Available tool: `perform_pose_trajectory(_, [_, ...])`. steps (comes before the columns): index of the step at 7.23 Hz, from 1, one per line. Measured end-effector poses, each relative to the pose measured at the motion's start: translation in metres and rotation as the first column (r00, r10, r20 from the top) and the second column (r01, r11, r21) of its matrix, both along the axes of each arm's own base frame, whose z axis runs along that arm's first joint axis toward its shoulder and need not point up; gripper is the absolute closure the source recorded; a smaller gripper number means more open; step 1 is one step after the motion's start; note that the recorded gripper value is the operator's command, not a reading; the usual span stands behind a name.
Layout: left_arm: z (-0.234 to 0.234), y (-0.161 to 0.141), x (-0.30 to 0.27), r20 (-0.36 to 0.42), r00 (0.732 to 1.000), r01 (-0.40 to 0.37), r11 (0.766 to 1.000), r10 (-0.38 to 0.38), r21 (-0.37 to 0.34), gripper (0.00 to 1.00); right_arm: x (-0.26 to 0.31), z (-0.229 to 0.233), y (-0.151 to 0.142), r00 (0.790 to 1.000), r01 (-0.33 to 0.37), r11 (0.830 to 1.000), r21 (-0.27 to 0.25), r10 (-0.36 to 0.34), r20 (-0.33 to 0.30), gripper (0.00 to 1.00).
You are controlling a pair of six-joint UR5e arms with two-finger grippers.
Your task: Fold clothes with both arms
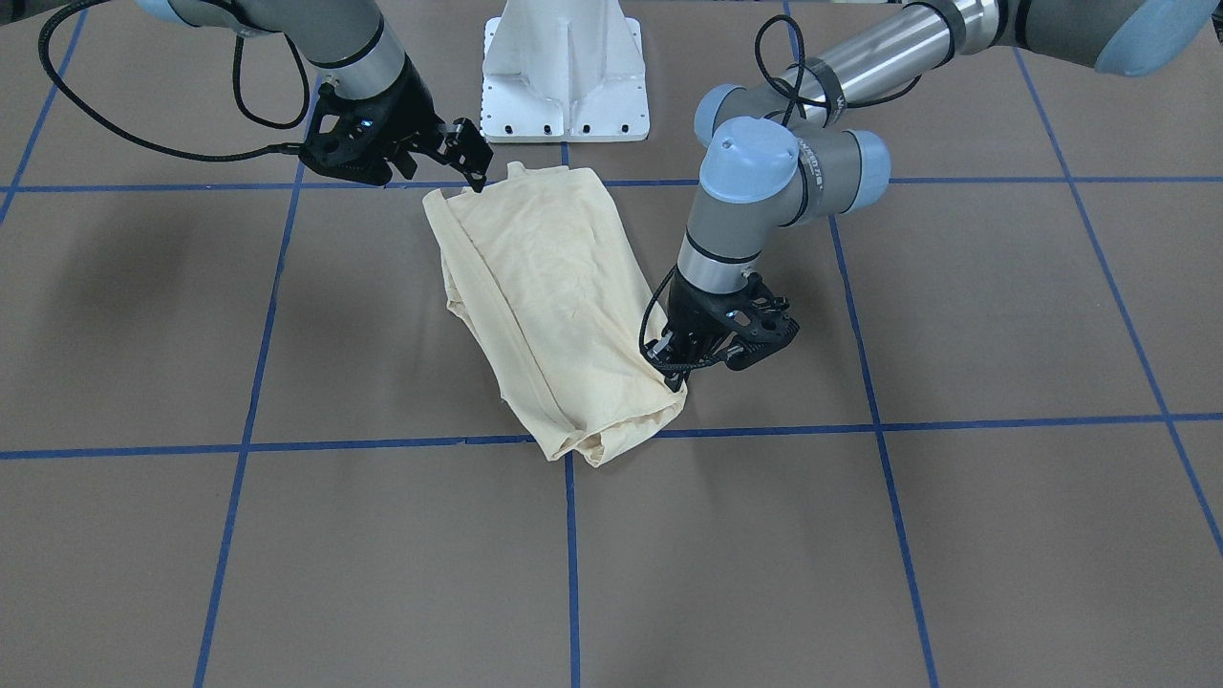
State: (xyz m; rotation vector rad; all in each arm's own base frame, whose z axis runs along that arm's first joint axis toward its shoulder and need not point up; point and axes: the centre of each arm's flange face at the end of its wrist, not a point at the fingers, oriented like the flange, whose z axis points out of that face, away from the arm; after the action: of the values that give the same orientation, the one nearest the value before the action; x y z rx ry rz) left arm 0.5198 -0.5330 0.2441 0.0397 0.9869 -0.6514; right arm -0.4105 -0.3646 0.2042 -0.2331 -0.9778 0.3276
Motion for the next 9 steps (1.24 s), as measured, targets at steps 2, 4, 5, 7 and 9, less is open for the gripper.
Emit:
perform_pose_trajectory(2, [0.004,-0.043,0.004,-0.004,0.999,0.047,0.998,-0.047,0.046,1.0,0.002,0.002,-0.004,1.0,-0.008,1.0,-0.001,0.008,-0.004,0.0])
perform_pose_trajectory(4, [0.023,-0.075,0.0,-0.002,0.996,0.093,0.99,-0.093,0.107,1.0,0.002,0.002,-0.004,1.0,-0.01,1.0,-0.003,0.01,-0.005,0.0])
perform_pose_trajectory(5, [0.027,-0.083,-0.001,-0.007,0.993,0.118,0.984,-0.118,0.133,1.0,0.002,0.002,-0.004,1.0,-0.009,1.0,-0.003,0.009,-0.004,0.0])
perform_pose_trajectory(7, [0.032,-0.091,0.0,-0.032,0.988,0.157,0.972,-0.154,0.176,0.0,0.001,0.003,-0.004,1.0,-0.008,1.0,-0.004,0.008,-0.007,0.0])
perform_pose_trajectory(9, [0.036,-0.096,-0.003,-0.03,0.987,0.162,0.967,-0.16,0.198,0.0,-0.001,0.004,-0.006,1.0,-0.019,1.0,0.006,0.019,-0.013,0.0])
